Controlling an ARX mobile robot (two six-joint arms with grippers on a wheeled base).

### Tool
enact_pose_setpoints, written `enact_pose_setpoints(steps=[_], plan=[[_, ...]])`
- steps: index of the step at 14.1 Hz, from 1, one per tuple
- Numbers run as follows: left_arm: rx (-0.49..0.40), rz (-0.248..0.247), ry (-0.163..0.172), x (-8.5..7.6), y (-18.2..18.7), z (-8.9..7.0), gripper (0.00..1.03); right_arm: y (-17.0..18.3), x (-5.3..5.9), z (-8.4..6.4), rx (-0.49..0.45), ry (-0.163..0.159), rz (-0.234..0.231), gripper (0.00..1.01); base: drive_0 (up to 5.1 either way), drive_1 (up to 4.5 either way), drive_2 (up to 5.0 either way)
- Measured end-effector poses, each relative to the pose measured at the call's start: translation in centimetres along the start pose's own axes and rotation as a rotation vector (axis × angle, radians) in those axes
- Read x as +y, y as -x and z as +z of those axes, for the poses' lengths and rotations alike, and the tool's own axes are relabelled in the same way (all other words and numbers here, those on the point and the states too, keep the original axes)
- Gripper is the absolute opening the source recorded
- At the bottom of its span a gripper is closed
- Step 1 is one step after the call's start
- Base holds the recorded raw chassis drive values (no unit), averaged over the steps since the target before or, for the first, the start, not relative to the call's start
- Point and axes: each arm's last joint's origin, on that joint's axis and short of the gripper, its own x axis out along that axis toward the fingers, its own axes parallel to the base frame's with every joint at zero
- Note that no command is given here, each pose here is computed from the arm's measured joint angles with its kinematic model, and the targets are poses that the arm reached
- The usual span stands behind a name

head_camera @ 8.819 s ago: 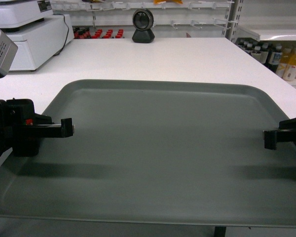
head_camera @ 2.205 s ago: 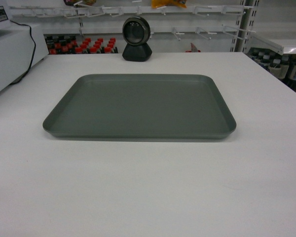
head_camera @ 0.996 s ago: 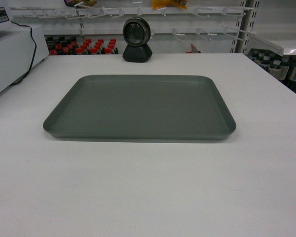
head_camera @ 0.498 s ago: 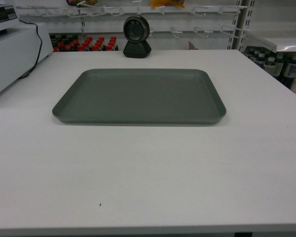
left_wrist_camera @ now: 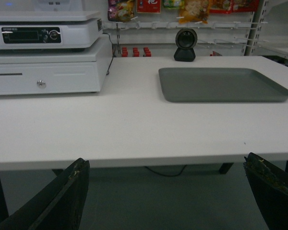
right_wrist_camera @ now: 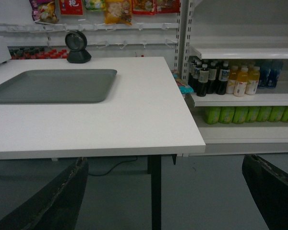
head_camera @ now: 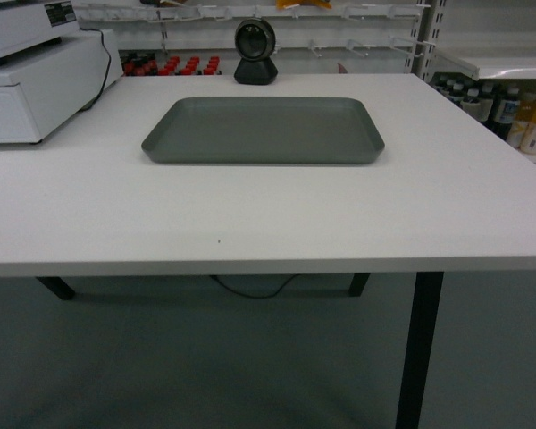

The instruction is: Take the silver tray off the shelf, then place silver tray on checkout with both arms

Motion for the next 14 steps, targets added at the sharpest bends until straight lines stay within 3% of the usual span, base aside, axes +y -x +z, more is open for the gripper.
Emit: enact_pose_setpoints(steps=[14], plan=[[-0.001,0.001,0.000,0.00,0.00,0.01,0.98,0.00,0.00,0.03,-0.003,0.000,0.000,0.98,0.0,0.00,0.0]])
